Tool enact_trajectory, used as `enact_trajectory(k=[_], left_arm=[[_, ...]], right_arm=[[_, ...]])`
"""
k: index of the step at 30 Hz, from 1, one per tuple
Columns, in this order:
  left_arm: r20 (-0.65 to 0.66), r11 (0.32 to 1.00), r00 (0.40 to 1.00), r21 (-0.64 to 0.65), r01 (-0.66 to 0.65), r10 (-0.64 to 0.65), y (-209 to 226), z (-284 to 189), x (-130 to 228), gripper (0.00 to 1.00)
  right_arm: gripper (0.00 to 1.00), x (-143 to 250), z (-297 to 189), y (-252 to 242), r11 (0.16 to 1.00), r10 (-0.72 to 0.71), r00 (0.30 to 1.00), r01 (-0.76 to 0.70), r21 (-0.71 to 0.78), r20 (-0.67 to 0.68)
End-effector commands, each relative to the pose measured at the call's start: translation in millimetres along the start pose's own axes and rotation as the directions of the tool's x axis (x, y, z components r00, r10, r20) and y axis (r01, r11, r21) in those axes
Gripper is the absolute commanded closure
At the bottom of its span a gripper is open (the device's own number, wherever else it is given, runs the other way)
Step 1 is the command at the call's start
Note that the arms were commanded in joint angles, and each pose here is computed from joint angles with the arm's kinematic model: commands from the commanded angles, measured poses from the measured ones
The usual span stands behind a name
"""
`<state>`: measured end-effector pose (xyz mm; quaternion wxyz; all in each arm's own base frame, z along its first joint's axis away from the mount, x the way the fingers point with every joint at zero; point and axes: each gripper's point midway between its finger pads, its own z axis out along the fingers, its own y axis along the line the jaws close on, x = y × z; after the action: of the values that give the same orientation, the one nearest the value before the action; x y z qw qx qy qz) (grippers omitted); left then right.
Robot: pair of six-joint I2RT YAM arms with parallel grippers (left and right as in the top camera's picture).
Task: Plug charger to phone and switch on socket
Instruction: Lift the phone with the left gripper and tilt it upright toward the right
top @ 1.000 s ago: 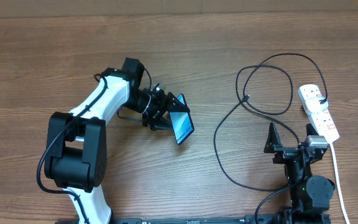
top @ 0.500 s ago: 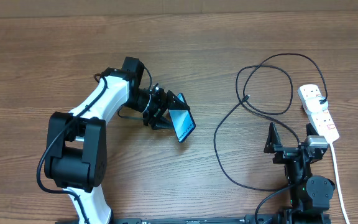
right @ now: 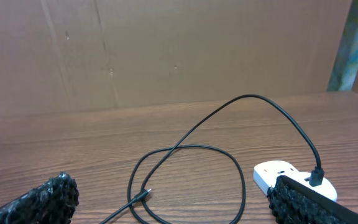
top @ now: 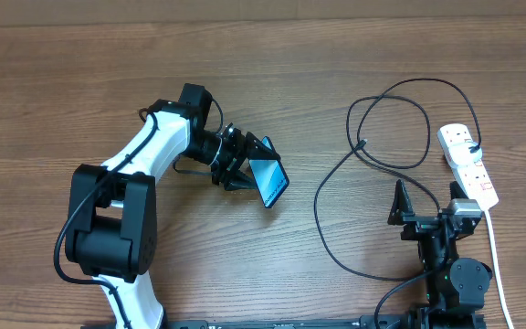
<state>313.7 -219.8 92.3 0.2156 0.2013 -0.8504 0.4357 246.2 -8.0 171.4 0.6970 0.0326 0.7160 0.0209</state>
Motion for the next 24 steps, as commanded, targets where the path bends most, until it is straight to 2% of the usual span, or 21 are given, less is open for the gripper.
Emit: enact_trajectory(k=[1,12,24], left_arm=[[-0.025,0.998,1.000,0.056,0.004,-0.003,-15.1,-4.6,2.2,0.41],[-0.054,0.995,0.997,0.082,0.059,-0.055,-20.4,-4.7,6.4,0.41],[-0.032,0.996,0.999,0.081,0.031,-0.028,-21.5,-4.3,1.6,0.41]], right_arm=[[0.00,1.4,0.2,-1.1,1.000,-0.002,1.000,0.002,0.008,0.005],[0.00,1.4,0.2,-1.1,1.000,-0.002,1.000,0.002,0.008,0.005],[0.00,1.4,0.2,-1.1,1.000,-0.002,1.000,0.002,0.008,0.005]])
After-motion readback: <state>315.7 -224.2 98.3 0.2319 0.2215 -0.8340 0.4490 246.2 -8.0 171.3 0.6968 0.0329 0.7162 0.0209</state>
